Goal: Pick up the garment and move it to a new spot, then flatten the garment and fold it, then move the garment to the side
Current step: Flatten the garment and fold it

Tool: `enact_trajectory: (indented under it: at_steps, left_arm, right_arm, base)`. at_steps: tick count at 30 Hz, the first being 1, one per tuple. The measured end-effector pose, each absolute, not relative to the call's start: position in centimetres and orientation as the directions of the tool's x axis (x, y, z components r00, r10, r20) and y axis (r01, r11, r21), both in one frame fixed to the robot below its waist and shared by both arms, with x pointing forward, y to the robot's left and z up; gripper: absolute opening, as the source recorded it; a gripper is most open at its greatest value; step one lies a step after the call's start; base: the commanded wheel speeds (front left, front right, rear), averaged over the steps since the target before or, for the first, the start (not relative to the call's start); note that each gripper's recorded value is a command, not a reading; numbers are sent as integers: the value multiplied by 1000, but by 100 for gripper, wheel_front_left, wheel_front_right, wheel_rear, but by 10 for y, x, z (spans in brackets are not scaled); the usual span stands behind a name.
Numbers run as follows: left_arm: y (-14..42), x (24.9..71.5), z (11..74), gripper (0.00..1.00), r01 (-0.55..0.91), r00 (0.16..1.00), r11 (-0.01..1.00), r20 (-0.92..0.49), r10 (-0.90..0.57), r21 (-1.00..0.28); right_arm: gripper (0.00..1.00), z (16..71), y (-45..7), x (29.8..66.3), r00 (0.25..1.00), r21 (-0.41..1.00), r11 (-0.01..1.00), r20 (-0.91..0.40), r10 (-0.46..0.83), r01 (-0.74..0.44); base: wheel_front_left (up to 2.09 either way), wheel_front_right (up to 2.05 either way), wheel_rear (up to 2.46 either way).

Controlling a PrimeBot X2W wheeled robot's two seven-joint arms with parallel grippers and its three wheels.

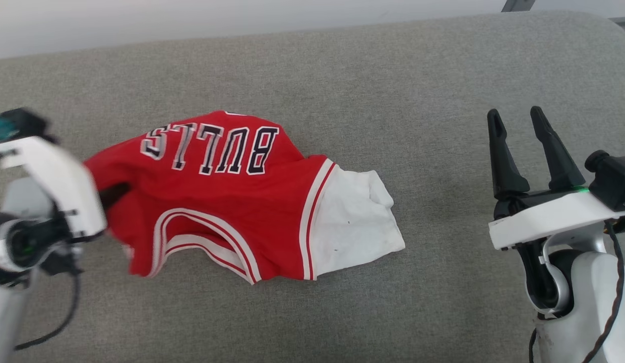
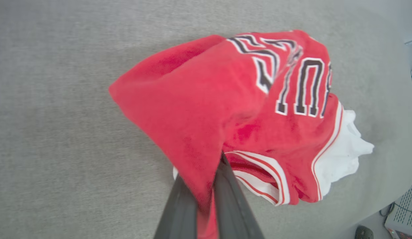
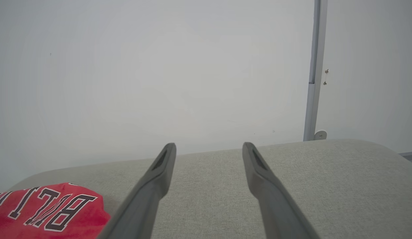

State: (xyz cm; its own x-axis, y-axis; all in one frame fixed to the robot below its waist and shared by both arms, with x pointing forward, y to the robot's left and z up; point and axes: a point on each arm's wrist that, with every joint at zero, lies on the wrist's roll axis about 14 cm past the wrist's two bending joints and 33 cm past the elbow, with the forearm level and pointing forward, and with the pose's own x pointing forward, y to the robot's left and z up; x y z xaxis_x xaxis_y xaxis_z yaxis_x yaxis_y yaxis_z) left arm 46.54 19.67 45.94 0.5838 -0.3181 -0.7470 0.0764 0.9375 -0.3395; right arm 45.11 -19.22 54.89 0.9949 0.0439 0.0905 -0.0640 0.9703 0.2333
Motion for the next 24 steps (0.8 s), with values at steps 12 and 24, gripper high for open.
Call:
enact_trajectory:
  at_steps: [12, 24]
  left_arm:
    - [67, 445, 472, 0, 458, 382, 816, -751, -538, -352]
    - [19, 427, 415, 100, 611, 228, 721, -799, -556, -328]
  right_arm:
    - [100, 555, -191, 455, 992, 227, 971, 115, 51, -77]
    - [100, 550, -200, 447, 992, 257, 965, 121, 23, -54]
  base:
    - [0, 0, 0]
    - [0, 0, 0]
